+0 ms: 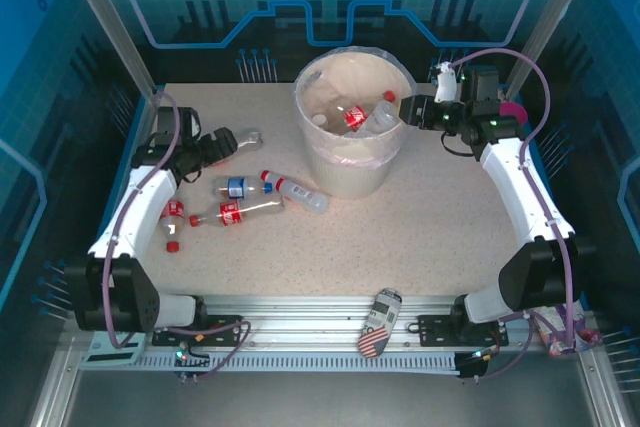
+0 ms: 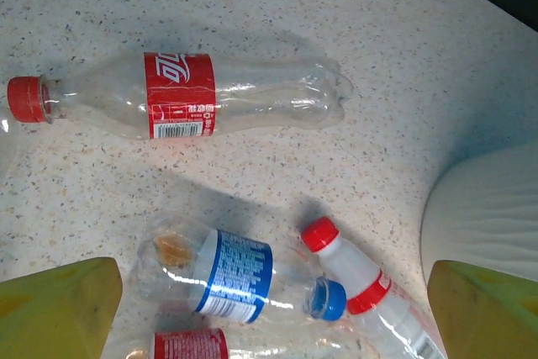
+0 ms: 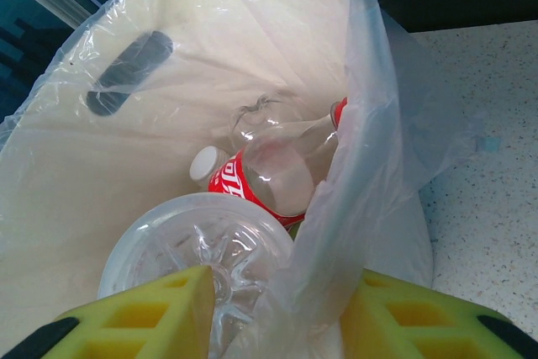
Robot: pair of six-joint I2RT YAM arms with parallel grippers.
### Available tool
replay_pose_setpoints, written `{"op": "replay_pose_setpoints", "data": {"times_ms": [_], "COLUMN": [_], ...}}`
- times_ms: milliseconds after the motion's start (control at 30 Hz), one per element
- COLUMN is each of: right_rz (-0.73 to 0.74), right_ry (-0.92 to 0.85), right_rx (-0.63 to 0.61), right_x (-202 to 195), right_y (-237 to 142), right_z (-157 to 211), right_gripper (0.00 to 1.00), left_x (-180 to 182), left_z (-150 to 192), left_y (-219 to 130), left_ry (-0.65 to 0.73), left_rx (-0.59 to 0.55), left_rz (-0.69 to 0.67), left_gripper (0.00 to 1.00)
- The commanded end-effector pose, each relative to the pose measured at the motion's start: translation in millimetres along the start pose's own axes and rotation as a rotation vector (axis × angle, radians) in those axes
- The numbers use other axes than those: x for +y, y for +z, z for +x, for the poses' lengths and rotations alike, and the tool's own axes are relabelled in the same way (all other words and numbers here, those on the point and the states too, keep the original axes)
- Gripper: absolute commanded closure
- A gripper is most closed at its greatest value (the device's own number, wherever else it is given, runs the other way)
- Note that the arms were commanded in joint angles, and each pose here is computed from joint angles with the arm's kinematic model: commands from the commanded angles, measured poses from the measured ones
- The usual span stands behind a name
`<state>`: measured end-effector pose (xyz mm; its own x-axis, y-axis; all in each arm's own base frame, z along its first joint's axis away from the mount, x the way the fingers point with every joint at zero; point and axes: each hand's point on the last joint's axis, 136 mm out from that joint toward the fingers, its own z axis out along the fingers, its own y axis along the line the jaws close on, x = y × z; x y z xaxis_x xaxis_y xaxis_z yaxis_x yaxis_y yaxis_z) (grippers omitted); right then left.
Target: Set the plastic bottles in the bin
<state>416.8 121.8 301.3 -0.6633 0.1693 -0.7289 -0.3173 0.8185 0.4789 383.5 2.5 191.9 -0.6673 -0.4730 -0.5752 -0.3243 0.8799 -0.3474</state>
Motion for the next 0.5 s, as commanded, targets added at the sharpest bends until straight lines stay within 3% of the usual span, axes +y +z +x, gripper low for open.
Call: {"op": "replay_pose_setpoints", "data": {"times_ms": [0,100,233,467], "right_rz": [-0.013,-0.015,-0.018,-0.019], "right_ry": [0.013,0.014,0.021,0.023], "right_rx": [0.098,0.097,0.101,0.117], "right_x": [2.7,3.0,2.0,-0.1], "right_y": [2.8,2.9,5.1,7.9], "right_z": [29.0,29.0,30.5,33.3], "right_gripper": [0.57,0.57,0.57,0.57], "left_x": [3.2,-1.9,-26.3,-35.5], "left_z": [-16.6,-24.3,-19.4,-35.0], "left_y": [17.4,33.3,60.9,97.6], "left_ry": [0.096,0.238,0.503,0.735], "left_rx": [-0.019,0.016,0.1,0.134], "left_rz": [-0.043,-0.052,0.063,0.093], "left_gripper": [0.03,0.01,0.01,0.01]}}
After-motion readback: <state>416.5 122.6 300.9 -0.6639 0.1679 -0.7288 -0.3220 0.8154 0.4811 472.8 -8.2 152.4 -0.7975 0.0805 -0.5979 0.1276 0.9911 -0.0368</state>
